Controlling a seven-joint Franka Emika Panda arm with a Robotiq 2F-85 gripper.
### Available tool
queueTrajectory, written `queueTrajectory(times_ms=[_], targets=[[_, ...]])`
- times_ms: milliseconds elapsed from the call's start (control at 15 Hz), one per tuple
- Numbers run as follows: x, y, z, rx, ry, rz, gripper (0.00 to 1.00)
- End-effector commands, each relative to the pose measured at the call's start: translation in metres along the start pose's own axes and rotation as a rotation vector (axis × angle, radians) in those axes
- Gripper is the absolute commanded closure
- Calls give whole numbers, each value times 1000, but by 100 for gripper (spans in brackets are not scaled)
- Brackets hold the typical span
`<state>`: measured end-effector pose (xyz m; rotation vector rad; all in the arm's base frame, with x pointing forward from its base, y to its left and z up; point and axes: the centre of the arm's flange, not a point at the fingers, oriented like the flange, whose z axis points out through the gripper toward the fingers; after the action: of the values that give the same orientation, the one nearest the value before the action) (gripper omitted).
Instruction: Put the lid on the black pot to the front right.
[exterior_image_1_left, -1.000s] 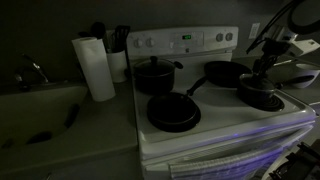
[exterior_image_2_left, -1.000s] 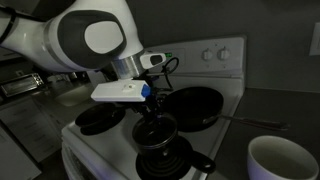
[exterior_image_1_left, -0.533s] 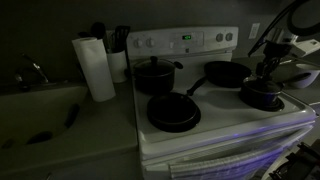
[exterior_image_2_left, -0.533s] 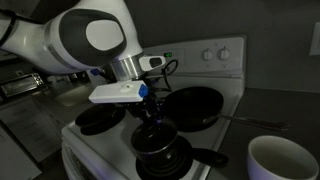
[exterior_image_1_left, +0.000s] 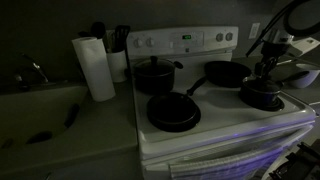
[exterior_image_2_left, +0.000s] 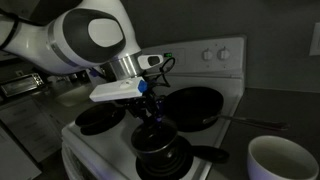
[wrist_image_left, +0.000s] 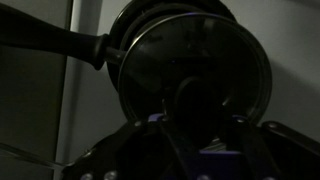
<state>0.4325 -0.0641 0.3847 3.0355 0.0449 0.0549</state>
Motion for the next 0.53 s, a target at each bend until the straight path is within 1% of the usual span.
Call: queueTrajectory(times_ms=[0, 267, 467], targets=[[14, -1, 13, -21, -63, -29, 27], [17, 2, 8, -42, -76, -38, 1], [18, 3, 4, -58, -95, -45, 0]])
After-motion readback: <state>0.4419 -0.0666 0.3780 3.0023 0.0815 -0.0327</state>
